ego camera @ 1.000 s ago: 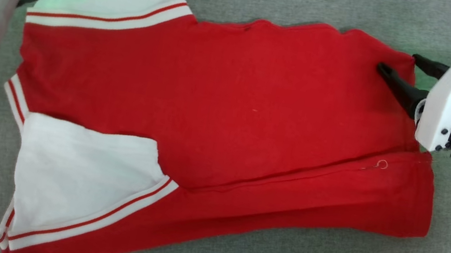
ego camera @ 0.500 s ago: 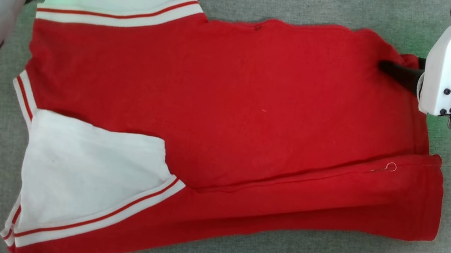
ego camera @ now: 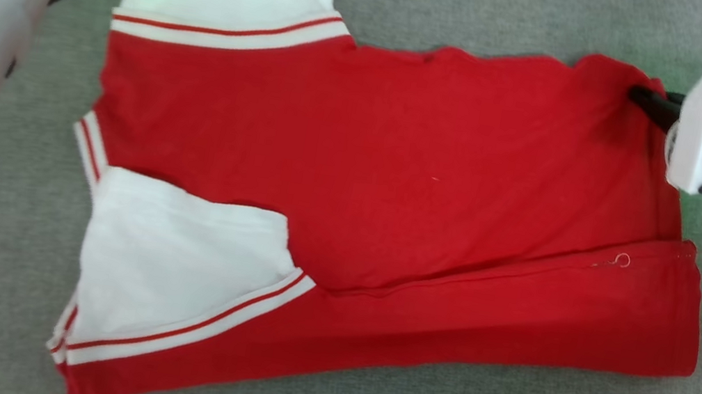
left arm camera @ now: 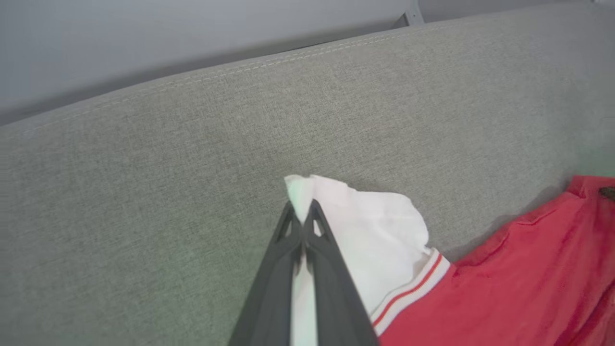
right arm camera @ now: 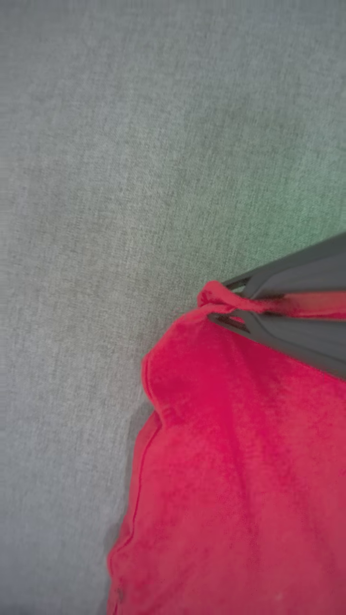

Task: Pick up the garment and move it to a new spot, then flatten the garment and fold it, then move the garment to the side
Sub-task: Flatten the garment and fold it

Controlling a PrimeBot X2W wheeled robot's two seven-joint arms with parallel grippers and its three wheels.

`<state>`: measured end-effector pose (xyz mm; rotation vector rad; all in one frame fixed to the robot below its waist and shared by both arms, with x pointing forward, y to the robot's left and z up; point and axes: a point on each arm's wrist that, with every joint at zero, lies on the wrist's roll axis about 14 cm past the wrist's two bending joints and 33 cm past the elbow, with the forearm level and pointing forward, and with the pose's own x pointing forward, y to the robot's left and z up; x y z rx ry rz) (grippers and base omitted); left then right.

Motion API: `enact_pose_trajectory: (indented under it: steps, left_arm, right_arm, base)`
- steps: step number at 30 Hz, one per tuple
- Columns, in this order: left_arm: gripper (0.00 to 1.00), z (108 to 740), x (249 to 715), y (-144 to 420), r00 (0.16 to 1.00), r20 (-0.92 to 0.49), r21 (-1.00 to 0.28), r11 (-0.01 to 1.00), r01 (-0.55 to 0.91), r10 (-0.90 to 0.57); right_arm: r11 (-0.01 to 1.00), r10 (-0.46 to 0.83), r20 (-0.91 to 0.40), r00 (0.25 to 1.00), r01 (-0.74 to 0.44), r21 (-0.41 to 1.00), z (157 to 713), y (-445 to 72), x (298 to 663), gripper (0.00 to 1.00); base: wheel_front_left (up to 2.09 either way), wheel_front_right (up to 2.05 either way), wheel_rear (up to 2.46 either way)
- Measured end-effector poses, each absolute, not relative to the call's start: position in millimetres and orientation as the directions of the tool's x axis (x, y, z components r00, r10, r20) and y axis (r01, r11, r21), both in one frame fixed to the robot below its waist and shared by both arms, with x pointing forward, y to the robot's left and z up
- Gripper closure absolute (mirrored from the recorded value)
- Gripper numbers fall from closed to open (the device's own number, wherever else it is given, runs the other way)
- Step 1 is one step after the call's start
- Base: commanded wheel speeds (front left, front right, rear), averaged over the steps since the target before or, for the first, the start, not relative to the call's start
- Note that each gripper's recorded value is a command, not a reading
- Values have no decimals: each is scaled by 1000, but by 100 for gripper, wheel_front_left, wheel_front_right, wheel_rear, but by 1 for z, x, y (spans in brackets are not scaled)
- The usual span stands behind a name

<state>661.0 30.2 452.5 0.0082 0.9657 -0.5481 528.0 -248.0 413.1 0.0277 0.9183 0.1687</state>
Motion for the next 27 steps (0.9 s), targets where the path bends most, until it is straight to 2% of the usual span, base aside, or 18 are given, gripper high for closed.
enact_pose_trajectory:
  steps: [12,18,27]
  left_arm:
    - [100,521,619,38,494,-700,-239,822,518,-515]
    - [100,545,582,47,487,-700,-192,794,576,-522]
    - [100,532,507,79,419,-775,-182,801,571,-474]
  right_arm:
    - [980,182,-682,708,-184,70,448,-253,513,100]
    - [974,210,-660,721,-215,75,457,-249,494,100]
    - [962,261,-642,721,-252,108,461,-240,461,100]
  base:
    - [0,0,0]
    - [0,0,0]
    - [0,0,0]
